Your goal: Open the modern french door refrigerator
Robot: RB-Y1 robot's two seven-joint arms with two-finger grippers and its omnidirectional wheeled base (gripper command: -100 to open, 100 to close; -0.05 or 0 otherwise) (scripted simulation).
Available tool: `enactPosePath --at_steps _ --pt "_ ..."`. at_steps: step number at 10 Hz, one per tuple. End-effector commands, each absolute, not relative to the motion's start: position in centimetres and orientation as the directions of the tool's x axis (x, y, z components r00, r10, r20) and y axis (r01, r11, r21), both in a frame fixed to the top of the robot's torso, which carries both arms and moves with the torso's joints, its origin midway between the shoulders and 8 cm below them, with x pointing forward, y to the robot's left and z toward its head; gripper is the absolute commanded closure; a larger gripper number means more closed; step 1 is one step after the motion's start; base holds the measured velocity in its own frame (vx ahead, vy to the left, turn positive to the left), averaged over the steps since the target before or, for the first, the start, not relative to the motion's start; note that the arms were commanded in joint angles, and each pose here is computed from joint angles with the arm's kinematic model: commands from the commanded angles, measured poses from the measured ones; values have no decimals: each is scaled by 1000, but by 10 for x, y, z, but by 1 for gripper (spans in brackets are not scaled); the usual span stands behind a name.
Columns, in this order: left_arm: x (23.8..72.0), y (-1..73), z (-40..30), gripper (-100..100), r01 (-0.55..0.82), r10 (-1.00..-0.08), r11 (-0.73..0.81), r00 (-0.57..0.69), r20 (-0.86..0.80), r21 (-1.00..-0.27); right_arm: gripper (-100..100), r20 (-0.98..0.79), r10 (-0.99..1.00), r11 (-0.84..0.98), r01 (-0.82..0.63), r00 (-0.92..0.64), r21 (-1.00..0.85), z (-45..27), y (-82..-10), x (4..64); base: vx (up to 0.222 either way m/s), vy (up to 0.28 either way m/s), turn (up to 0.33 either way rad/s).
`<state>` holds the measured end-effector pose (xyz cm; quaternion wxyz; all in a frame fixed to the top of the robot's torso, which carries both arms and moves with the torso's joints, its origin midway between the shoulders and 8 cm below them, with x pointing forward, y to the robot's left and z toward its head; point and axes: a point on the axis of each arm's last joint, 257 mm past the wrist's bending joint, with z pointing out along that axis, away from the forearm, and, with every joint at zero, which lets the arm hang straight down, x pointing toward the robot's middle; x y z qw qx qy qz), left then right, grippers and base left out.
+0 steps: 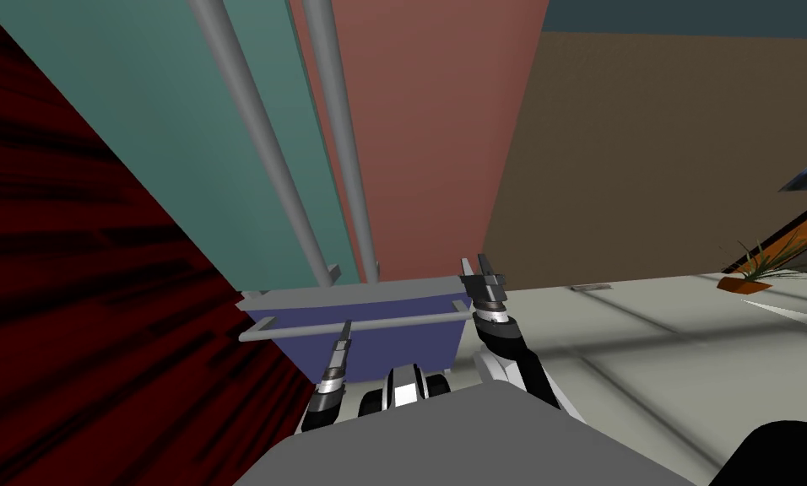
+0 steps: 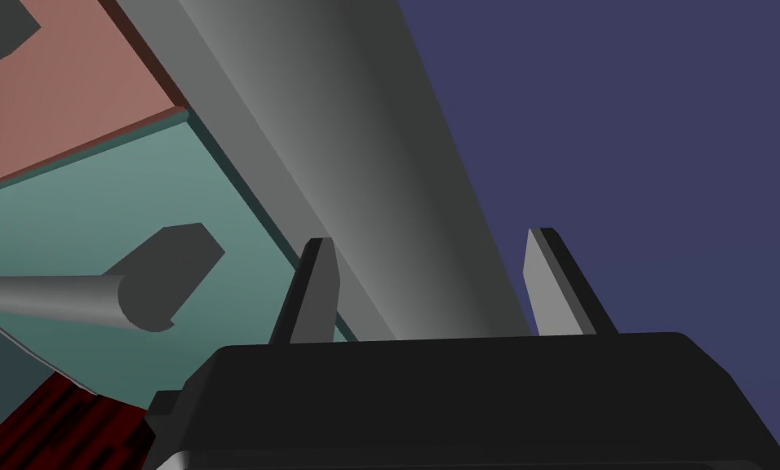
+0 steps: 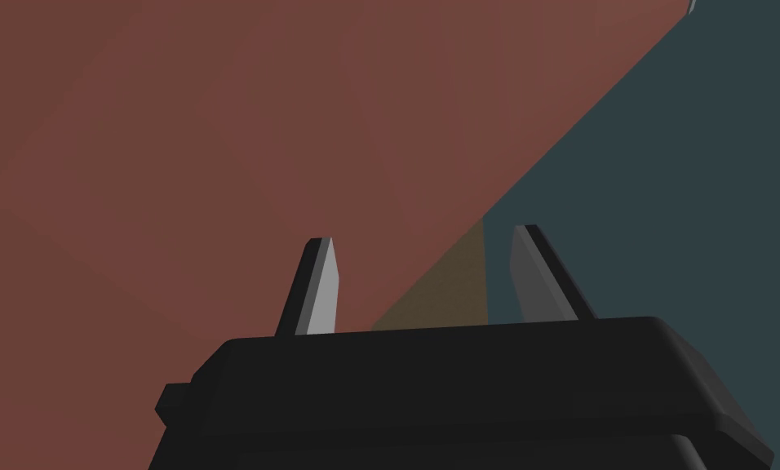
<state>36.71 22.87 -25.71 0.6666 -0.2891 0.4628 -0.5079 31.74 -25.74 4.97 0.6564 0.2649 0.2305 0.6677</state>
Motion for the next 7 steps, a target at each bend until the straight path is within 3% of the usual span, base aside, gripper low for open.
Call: enactPosePath --at_steps 1,7 --pt "371 230 -255 100 404 -944 317 50 -325 -858 0 51 999 -32 -754 2 656 50 -257 317 -94 -9 18" --pt "373 230 -253 100 386 -944 315 32 -328 -867 0 51 999 -32 -754 2 656 50 -257 317 -143 0 19"
